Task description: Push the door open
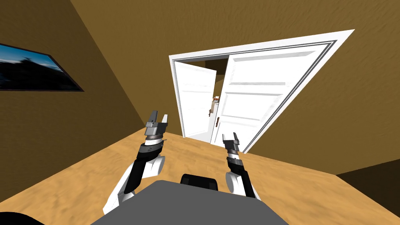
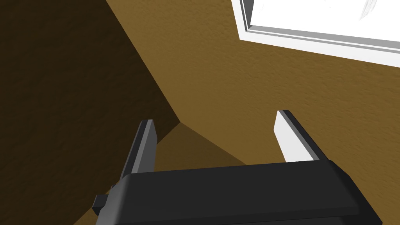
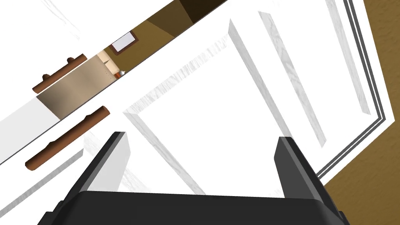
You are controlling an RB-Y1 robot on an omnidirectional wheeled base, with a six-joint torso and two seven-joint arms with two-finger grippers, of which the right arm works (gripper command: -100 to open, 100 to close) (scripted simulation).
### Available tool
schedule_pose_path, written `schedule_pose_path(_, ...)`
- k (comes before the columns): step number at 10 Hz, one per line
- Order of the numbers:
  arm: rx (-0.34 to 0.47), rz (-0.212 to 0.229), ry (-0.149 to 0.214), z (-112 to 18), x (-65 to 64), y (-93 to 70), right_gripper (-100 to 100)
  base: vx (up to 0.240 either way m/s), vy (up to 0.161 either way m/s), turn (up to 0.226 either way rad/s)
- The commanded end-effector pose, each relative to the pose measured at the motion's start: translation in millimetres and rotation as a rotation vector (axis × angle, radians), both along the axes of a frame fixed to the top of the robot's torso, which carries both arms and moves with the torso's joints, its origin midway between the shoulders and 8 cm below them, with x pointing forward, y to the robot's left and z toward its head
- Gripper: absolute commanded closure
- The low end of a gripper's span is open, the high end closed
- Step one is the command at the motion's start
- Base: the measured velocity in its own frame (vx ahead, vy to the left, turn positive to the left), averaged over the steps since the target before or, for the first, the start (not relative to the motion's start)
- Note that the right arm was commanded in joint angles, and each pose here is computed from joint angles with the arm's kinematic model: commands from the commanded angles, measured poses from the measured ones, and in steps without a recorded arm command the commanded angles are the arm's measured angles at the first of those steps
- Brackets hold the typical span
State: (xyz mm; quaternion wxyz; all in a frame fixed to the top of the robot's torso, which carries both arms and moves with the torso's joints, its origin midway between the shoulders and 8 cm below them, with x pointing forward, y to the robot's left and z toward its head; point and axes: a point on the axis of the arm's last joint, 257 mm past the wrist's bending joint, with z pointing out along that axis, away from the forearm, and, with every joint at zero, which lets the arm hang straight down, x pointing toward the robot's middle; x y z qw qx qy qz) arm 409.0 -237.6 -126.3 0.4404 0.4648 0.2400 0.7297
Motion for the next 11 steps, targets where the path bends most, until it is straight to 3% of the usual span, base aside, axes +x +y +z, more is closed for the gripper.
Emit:
schedule_pose_path(1, 0.060, 0.021, 0.015, -13.5, 2.7, -0.2, -100, 0.110, -0.022, 0.040)
schedule_pose_path(11, 0.408, 0.107, 0.112, -95.8, 10.9, -0.4, -100, 0.096, -0.036, 0.046)
